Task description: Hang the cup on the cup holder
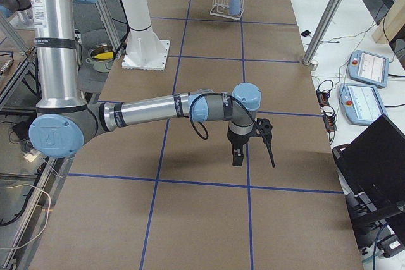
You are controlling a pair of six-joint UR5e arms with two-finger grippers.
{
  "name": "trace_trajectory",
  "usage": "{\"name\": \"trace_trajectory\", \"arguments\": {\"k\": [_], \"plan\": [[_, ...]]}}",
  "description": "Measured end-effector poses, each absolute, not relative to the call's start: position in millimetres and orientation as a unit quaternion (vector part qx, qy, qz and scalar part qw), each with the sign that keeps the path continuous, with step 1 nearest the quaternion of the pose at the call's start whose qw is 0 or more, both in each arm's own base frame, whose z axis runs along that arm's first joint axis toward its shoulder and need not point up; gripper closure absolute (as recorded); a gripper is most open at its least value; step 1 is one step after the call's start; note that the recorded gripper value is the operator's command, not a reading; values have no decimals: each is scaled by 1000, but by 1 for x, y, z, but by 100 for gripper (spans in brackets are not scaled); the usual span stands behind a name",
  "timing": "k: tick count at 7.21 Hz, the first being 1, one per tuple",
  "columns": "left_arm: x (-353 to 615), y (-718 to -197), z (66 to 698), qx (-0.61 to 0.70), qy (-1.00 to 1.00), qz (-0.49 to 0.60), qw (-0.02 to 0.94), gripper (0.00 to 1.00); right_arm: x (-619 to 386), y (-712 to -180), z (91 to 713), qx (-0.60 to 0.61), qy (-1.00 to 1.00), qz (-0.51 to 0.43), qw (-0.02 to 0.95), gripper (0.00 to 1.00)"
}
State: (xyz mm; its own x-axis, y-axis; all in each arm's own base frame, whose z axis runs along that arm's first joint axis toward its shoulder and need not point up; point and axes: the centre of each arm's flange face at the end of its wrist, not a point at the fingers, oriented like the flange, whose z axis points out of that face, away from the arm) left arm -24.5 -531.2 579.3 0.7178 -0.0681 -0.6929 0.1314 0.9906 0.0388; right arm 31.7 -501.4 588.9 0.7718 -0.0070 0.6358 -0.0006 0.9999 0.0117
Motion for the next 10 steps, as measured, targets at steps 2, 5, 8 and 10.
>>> {"name": "trace_trajectory", "arguments": {"k": [2,5,8,10], "plan": [[-47,-528,615,41,365,-18,930,2,59,-479,611,-4,-349,21,937,0],[-61,-520,633,44,361,8,931,2,77,-455,631,-5,-372,17,928,0],[-62,-518,637,42,360,8,932,2,85,-450,632,7,-376,-3,927,0],[-62,-518,637,41,360,8,932,2,85,-452,628,9,-381,-4,925,0]]}}
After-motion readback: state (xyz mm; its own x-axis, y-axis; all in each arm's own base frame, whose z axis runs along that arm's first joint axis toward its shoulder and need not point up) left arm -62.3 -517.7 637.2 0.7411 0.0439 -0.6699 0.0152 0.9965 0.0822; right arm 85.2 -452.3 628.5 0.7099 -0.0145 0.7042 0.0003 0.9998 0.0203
